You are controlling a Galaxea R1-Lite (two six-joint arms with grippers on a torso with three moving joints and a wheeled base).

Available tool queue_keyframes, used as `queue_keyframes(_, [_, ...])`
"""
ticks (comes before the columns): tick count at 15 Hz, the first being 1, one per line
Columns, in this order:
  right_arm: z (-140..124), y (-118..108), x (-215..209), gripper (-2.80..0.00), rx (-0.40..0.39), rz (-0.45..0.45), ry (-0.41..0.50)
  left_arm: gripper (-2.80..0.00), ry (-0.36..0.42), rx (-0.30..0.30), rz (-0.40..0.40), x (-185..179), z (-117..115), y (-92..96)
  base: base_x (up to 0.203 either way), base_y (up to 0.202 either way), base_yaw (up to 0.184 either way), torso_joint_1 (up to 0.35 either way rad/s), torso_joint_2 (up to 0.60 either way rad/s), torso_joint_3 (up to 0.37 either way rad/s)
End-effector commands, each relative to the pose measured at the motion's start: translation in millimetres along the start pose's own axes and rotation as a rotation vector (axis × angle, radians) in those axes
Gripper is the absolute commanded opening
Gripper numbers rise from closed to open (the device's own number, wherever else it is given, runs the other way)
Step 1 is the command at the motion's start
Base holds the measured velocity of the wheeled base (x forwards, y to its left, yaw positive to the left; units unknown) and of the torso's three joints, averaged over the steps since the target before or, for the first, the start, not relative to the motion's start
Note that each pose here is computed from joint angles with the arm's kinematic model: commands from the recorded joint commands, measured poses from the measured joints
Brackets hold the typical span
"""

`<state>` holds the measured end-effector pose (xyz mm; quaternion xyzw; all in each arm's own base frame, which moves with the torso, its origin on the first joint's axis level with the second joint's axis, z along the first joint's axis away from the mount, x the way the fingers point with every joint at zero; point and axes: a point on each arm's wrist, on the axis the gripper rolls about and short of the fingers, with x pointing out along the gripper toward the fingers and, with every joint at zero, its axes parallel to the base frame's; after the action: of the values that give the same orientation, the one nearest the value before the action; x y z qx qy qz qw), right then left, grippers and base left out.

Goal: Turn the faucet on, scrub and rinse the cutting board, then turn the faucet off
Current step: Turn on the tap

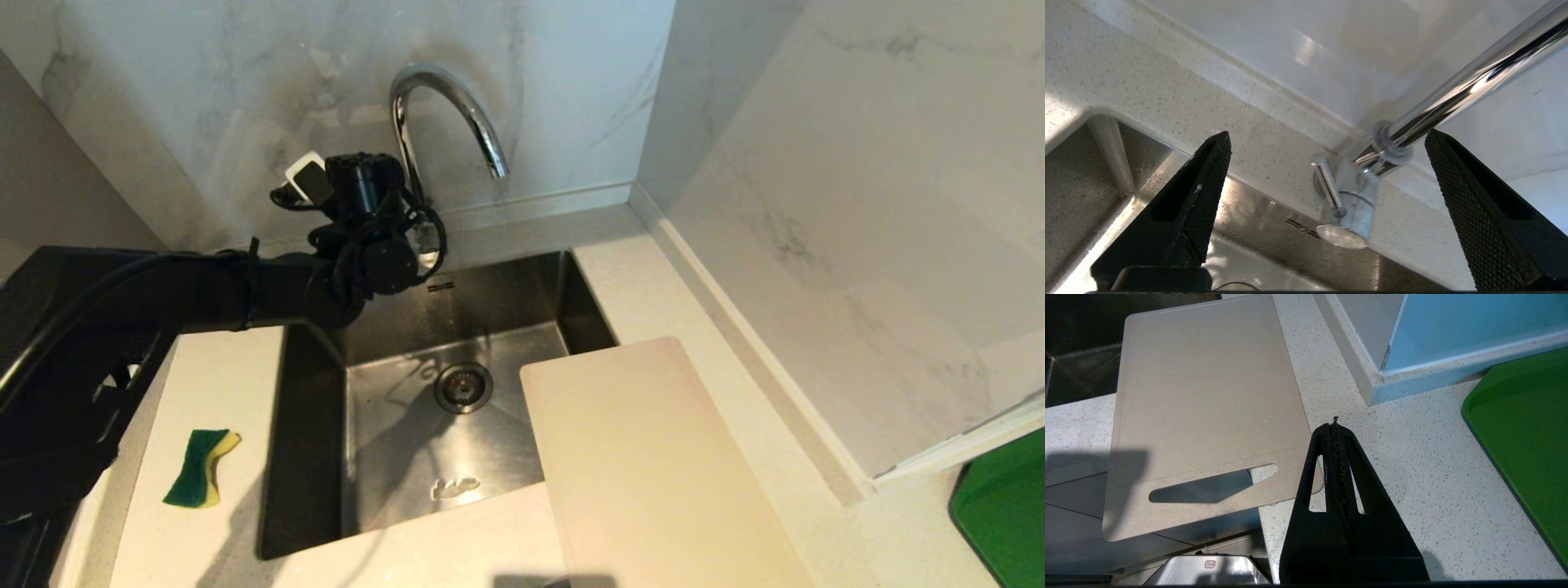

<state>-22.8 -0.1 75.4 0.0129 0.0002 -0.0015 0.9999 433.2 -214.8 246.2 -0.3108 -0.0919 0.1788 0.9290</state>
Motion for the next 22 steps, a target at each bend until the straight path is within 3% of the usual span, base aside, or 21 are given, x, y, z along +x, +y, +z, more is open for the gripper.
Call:
queue_keyframes(1, [0.0, 0.0, 0.0, -2.80, 0.000, 0.000, 0.000, 0.00, 0.003, 0.009, 0.011, 4.7, -8.0, 4.2, 0.000, 0.000, 0.000, 0.000, 0.00, 0.000])
queue_keyframes(15, [-0.1, 0.0, 0.0, -2.80, 0.000, 0.000, 0.001, 0.00, 0.035, 0.055, 0.027, 25.8, -57.6, 27.0, 0.000, 0.000, 0.000, 0.000, 0.00, 0.000])
queue_keyframes(22, [0.0, 0.0, 0.0, -2.80, 0.000, 0.000, 0.000, 0.00, 0.023, 0.057, 0.044, 34.4, -55.6, 34.1, 0.000, 0.000, 0.000, 0.000, 0.00, 0.000])
